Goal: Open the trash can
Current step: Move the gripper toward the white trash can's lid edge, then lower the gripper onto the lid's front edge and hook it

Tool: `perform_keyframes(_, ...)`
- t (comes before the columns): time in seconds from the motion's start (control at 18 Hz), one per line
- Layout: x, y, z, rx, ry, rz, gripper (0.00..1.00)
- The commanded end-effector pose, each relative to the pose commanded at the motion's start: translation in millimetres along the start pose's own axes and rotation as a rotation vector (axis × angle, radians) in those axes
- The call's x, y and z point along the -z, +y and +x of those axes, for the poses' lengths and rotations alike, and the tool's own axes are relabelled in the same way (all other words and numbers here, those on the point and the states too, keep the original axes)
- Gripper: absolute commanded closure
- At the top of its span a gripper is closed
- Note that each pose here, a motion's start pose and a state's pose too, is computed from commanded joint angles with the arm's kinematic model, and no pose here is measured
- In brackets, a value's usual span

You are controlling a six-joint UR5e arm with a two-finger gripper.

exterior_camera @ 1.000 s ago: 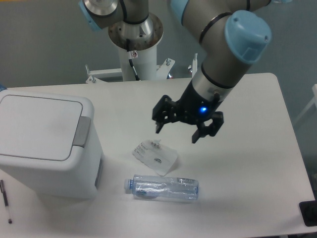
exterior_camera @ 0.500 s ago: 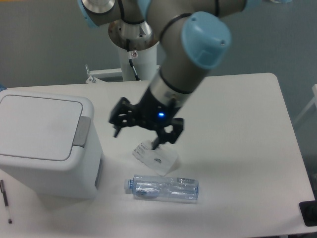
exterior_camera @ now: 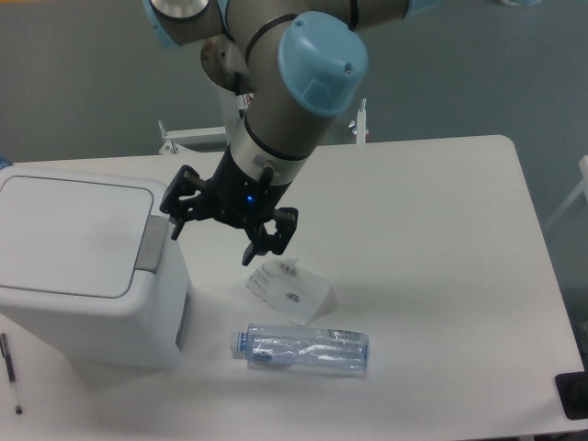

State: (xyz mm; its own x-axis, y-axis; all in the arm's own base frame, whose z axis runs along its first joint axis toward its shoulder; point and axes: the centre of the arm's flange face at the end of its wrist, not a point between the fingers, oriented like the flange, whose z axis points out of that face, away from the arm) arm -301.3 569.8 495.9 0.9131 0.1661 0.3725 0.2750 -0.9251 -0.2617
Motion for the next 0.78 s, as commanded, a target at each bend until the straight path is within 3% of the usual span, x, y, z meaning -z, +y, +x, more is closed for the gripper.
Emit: perform_keyframes(0.78,-19.1,-6.9,14.1,0.015,0.007,-0.015,0.00)
